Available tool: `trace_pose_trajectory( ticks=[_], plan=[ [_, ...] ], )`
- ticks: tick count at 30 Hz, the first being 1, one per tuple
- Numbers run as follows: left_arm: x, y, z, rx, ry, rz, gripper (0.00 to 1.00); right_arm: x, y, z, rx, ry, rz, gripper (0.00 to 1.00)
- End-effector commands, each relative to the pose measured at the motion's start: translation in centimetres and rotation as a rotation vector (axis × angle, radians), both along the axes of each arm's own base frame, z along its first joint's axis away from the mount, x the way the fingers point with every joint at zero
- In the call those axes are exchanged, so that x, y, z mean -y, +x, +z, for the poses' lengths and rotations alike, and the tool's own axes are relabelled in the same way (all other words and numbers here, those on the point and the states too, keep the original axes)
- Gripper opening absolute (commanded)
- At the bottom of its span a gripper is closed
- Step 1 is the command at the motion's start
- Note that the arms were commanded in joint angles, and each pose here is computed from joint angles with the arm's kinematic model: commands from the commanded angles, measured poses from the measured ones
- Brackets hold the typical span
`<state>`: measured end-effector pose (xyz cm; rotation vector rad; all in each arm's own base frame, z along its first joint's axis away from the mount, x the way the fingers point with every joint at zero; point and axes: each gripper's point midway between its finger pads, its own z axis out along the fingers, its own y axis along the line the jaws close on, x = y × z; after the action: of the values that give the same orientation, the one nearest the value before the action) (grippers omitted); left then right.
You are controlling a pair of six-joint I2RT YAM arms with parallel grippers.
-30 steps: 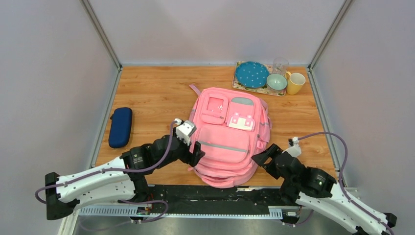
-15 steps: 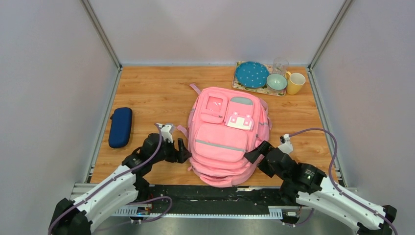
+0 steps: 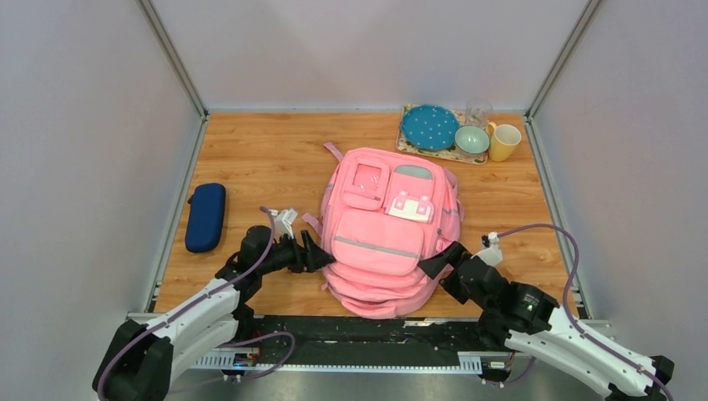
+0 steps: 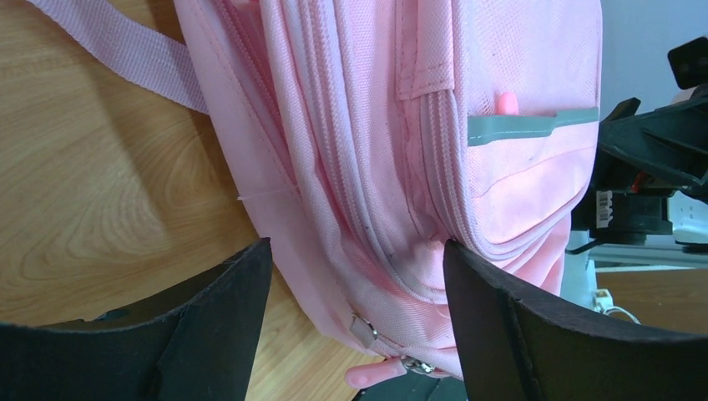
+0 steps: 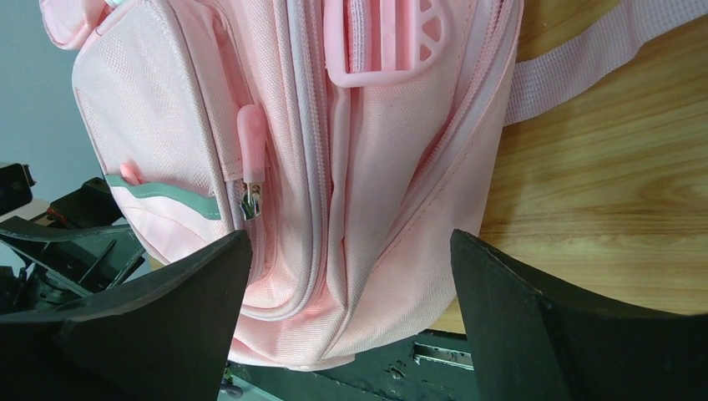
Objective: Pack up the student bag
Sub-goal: Zip the student bag at the center of the board.
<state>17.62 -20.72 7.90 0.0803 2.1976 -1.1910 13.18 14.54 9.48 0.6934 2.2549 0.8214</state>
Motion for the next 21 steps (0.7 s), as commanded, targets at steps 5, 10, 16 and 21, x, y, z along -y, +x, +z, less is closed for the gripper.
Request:
trace_pose_trajectory(
  ticks=[5,10,16,21],
  plan=[
    [1.1,-0.2,1.4,0.034,-0.096,-0.047,0.36,0.4,1.1,-0.3,-0.013,-0.06,-0.063,0.93],
    [1.2,-0.5,1.4,0.03,-0.105,-0.061,0.0,0.4,2.3,-0.1,-0.004,-0.119,-0.063,0.96],
    [0.9,-1.2,1.6,0.031,-0.155,-0.032,0.0,-1.4,5.9,0.4,0.014,-0.09,0.027,0.97],
    [-0.9,-1.0,0.5,0.061,-0.154,0.099,0.0,-4.6,9.8,3.6,0.099,-0.029,0.166,0.97]
  ],
)
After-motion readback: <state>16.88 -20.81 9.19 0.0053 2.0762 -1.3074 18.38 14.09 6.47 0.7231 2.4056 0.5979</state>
